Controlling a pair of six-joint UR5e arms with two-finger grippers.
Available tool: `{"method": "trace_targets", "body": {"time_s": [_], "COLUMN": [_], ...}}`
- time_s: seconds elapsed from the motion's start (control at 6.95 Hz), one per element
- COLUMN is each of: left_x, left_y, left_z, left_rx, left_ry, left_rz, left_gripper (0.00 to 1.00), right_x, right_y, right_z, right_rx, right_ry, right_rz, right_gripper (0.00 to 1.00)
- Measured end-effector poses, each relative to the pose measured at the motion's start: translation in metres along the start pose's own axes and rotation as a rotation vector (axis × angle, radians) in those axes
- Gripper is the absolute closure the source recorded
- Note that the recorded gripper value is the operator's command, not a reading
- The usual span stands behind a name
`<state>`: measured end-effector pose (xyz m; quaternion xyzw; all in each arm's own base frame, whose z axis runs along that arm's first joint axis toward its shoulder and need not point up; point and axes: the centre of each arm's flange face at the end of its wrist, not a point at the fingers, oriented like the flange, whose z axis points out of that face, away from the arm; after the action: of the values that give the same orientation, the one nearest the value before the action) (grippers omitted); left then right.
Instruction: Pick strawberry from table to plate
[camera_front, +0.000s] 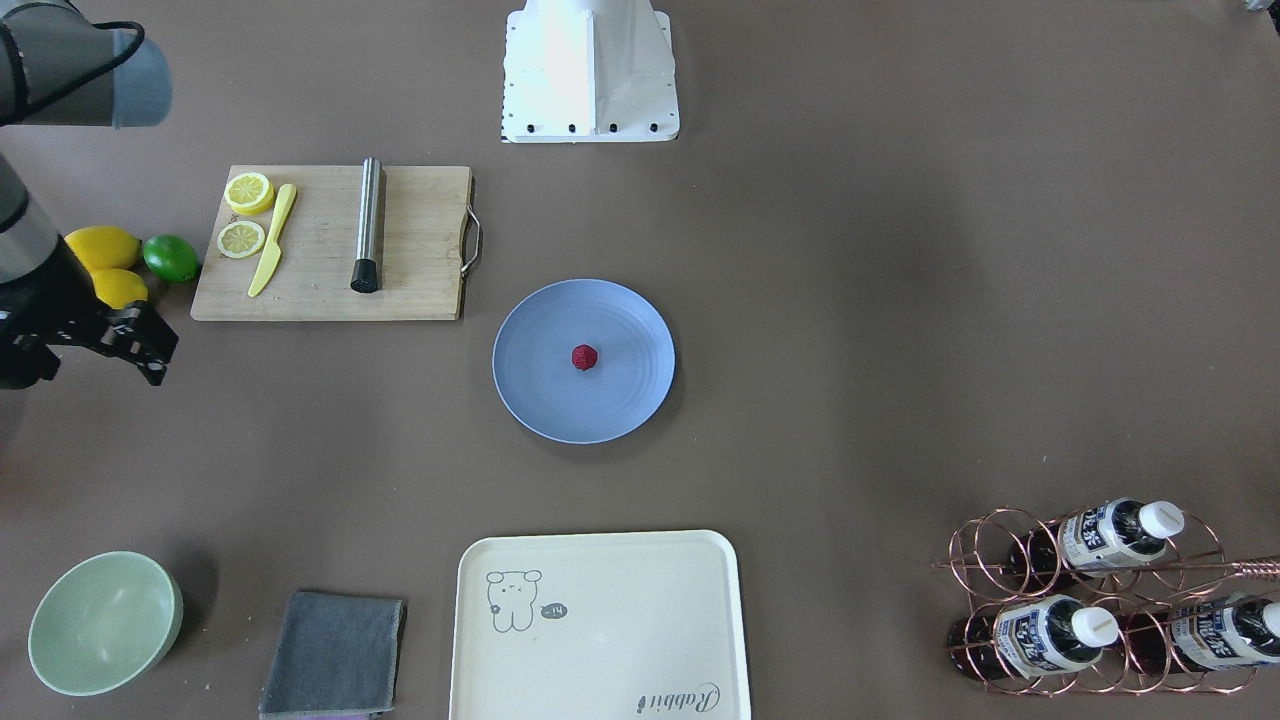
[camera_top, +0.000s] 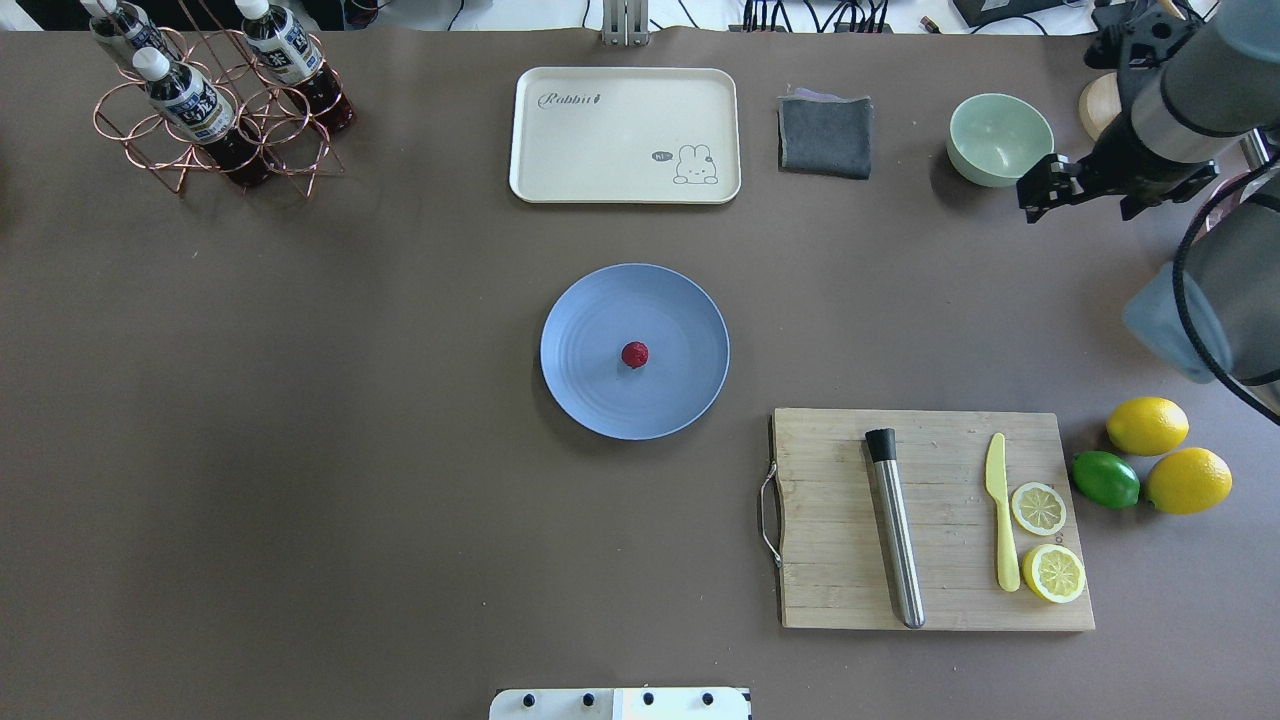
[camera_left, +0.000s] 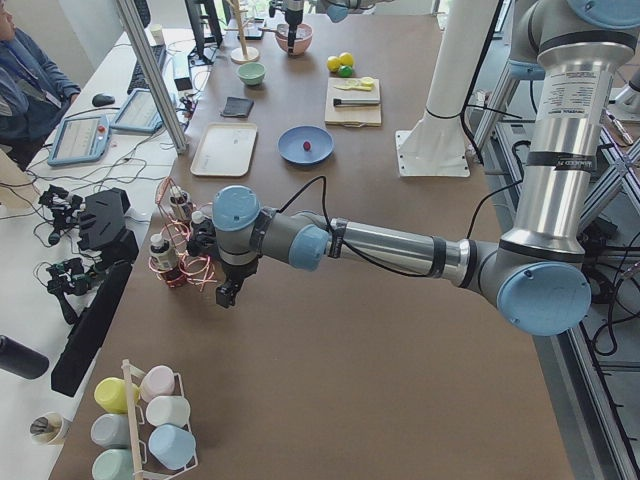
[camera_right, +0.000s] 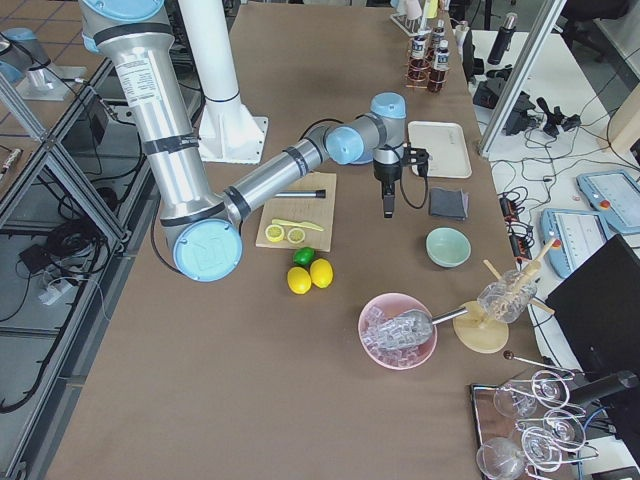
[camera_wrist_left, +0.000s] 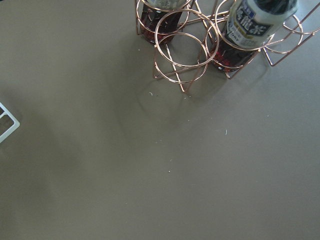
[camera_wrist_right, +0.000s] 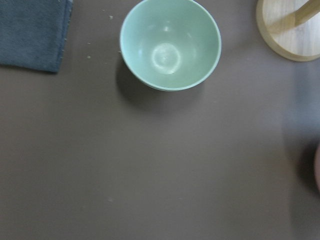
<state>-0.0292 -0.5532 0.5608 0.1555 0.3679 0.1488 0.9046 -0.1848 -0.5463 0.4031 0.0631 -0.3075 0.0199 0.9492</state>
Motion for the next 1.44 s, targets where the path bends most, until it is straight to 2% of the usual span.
{"method": "trace_targets", "body": {"time_s": [0.29,0.43,0.72,1.01,1.44], "left_x": [-0.012,-0.017,-0.026,-0.033,-0.037], "left_y": [0.015,0.020,0.027,0.035,0.038], "left_z": [0.011,0.017,0.025,0.028,0.024], "left_rx": [-0.043,-0.057,-0.099,-0.154,-0.157], "left_ry": [-0.028,-0.027,-0.022,-0.017,-0.020], "left_rz": [-0.020,-0.033,-0.083,-0.148,-0.165], "left_gripper": [0.01,0.01,0.01,0.01,0.01], "right_x": [0.130,0.200,0.307,0.344,0.354], "right_y": [0.017,0.036,0.066,0.076,0.083], "right_z": [-0.001,0.003,0.009,0.010,0.017], "right_rx": [-0.053,-0.079,-0.116,-0.123,-0.140], "right_ry": [0.022,0.044,0.069,0.048,0.031], "right_rz": [-0.100,-0.117,-0.022,0.052,0.078], "right_gripper": [0.00,0.00,0.00,0.00,0.00]}}
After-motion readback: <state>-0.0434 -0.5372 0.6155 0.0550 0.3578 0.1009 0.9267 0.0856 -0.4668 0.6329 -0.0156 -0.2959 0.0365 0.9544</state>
